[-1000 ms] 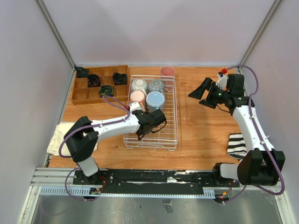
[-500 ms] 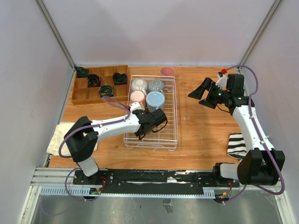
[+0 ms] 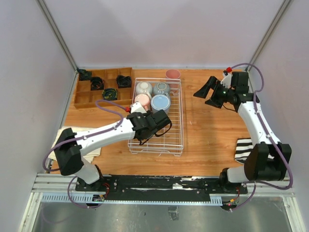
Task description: Load the cups into the dish rack
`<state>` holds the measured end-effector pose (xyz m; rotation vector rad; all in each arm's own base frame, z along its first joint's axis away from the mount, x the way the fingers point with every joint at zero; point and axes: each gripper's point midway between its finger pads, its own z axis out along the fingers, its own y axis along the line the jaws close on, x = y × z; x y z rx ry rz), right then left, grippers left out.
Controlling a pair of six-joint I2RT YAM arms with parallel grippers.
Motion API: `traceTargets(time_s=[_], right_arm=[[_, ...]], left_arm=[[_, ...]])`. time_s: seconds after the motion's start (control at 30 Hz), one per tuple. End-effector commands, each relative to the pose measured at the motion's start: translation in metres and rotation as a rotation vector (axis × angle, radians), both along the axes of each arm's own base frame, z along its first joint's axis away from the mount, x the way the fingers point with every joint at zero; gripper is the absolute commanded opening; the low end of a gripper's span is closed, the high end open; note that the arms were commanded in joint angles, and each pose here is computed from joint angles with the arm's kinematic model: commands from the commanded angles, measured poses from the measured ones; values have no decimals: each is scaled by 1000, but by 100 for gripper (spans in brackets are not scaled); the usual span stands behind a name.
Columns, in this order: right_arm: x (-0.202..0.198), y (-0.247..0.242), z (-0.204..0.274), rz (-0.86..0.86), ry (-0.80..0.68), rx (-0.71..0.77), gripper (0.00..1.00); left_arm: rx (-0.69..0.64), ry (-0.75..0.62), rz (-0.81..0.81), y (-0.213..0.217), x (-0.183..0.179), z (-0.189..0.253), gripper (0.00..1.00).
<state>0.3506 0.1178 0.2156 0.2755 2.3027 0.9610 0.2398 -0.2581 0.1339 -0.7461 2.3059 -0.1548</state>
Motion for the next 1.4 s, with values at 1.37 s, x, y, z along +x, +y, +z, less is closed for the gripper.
traceTargets(time_s=[1.37], right_arm=[[222,77,-17,-224,-165,-475,67]], left_arm=[[24,-689,-392,80,-13,203,71]])
